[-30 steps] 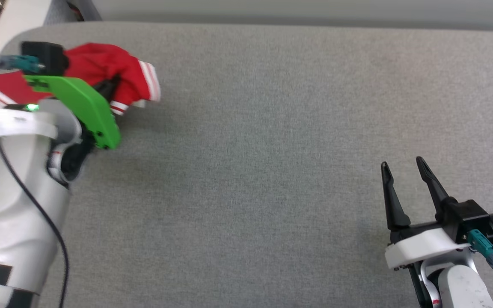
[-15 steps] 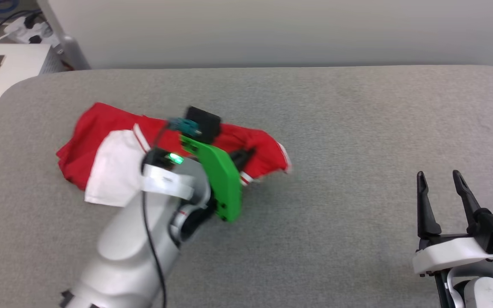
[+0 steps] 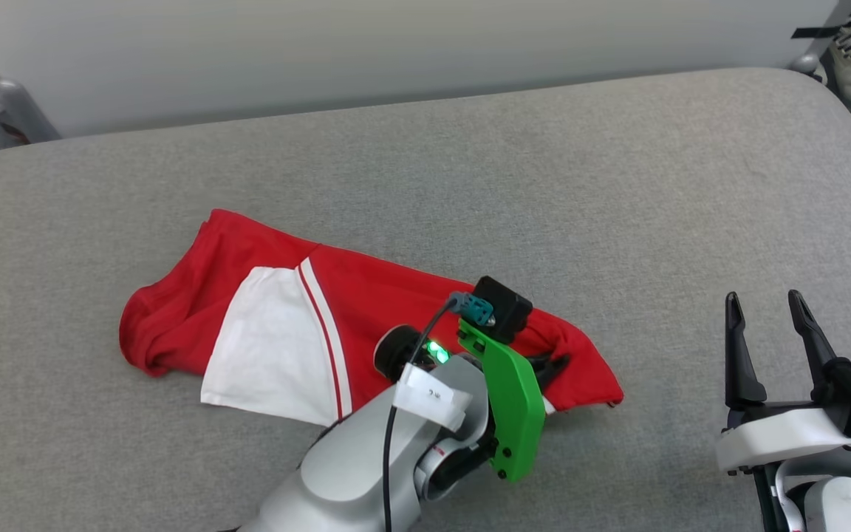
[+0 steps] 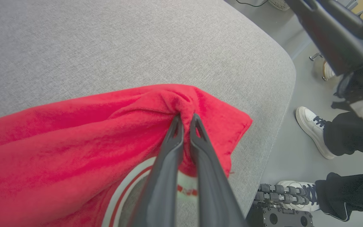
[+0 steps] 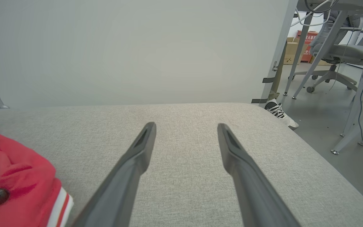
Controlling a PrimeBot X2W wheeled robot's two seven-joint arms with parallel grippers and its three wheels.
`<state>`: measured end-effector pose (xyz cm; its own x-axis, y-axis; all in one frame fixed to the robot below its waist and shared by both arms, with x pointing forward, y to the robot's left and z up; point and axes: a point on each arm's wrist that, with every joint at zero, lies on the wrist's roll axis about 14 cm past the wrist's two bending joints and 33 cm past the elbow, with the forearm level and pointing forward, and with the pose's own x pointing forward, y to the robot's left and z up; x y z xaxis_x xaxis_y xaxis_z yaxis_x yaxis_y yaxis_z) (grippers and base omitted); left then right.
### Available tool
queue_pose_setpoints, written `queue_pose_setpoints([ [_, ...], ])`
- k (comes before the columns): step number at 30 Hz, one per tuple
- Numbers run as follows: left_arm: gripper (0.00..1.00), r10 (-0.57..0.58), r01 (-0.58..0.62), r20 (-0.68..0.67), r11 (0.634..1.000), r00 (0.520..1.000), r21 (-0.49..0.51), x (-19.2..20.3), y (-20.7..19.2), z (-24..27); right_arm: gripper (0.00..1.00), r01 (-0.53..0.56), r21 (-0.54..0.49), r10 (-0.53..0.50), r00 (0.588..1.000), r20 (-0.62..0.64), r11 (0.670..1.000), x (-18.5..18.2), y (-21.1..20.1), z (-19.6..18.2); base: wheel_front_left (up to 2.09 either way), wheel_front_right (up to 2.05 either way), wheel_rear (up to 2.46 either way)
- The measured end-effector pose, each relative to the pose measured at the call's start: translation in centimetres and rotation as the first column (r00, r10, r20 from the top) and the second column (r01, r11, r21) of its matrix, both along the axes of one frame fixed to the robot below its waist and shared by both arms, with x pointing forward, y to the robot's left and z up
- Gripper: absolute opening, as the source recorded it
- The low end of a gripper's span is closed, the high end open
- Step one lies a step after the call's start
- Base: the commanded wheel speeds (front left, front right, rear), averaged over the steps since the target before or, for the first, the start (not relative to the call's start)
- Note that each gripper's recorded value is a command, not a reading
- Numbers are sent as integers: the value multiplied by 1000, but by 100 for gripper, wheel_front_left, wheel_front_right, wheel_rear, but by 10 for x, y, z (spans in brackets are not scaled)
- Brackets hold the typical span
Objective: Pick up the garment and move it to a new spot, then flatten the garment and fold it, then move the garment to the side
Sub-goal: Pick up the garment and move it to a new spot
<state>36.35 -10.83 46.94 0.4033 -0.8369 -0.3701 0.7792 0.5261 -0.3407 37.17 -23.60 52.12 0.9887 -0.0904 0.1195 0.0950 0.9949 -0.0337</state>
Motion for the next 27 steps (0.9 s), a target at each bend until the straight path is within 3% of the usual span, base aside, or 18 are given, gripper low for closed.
queue_pose_setpoints([
  [6, 0, -13, 13, -4, 1000, 1000, -24, -4, -16, -14, 100, 2, 0, -2, 999, -33, 1000, -2, 0, -10, 0, 0, 0],
  [8, 100, -18, 18, -10, 1000, 1000, -3, -4, -17, -22, 100, 3, -1, -3, 999, -40, 1000, -2, 0, -12, 0, 0, 0],
  [16, 100, 11, -11, -31, 1000, 999, 1, -9, -11, -32, 100, -13, 9, 13, 999, -37, 1000, -3, 5, -11, 0, 0, 0],
  [22, 100, 144, -142, 42, 988, 989, -55, 16, 11, -10, 100, -39, 14, 39, 999, -10, 999, 0, 13, -4, 0, 0, 0],
  [27, 100, 305, -293, 127, 950, 944, -105, 42, 54, 11, 100, -75, 16, 75, 997, 3, 997, 0, 25, 0, 0, 0, 0],
])
